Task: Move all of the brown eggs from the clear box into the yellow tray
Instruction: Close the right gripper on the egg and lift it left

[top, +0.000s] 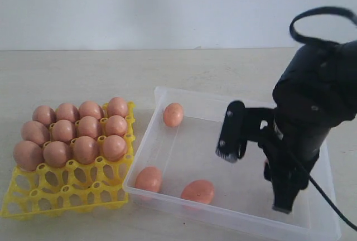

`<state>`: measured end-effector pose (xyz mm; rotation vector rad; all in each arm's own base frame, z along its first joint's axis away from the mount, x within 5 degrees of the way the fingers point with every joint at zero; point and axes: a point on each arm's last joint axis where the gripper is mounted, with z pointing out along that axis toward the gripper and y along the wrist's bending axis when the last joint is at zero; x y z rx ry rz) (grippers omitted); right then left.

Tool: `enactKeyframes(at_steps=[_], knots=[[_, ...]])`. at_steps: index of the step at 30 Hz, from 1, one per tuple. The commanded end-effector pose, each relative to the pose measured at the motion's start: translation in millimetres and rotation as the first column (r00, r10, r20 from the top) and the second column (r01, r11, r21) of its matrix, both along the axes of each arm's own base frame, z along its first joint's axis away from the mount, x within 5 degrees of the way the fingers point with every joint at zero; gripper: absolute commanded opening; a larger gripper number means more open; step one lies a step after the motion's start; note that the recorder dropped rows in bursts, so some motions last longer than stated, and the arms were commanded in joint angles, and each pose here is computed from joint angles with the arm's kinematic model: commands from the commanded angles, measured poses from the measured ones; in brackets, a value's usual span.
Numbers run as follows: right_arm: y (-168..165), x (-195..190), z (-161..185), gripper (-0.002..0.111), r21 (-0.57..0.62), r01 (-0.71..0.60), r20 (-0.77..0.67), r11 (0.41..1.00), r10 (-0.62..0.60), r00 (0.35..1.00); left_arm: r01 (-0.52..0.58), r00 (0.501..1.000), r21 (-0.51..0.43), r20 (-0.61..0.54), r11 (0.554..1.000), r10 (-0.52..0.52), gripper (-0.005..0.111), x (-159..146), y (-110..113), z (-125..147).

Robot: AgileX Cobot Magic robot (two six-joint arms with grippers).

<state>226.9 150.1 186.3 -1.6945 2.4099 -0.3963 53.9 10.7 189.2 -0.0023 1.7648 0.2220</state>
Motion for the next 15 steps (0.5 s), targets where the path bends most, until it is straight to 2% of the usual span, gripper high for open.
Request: enactKeyframes(at_steps=[1, 6, 8, 12, 15], knots=[[5.8, 4.8, 35.4, 0.0, 0.213, 0.038, 0.173, 0.976, -0.076, 0.982, -0.002, 1.0, -0.004, 0.001, 1.0, 0.002, 0.022, 0.0, 0.0, -1.0], [21.7, -0.7, 66.6, 0.0, 0.472, -0.016, 0.287, 0.881, -0.136, 0.948, -0.002, 1.0, -0.004, 0.001, 1.0, 0.002, 0.022, 0.0, 0.0, -1.0], [31.9, -3.6, 76.8, 0.0, 0.568, -0.061, 0.32, 0.821, -0.152, 0.935, -0.002, 1.0, -0.004, 0.001, 1.0, 0.002, 0.022, 0.0, 0.0, -1.0], [56.0, -9.9, 86.5, 0.0, 0.711, -0.137, 0.339, 0.69, -0.165, 0.926, -0.002, 1.0, -0.004, 0.001, 1.0, 0.002, 0.022, 0.0, 0.0, -1.0], [74.8, -16.0, 88.5, 0.0, 0.771, -0.196, 0.353, 0.607, -0.15, 0.924, -0.002, 1.0, -0.004, 0.001, 1.0, 0.002, 0.022, 0.0, 0.0, -1.0]])
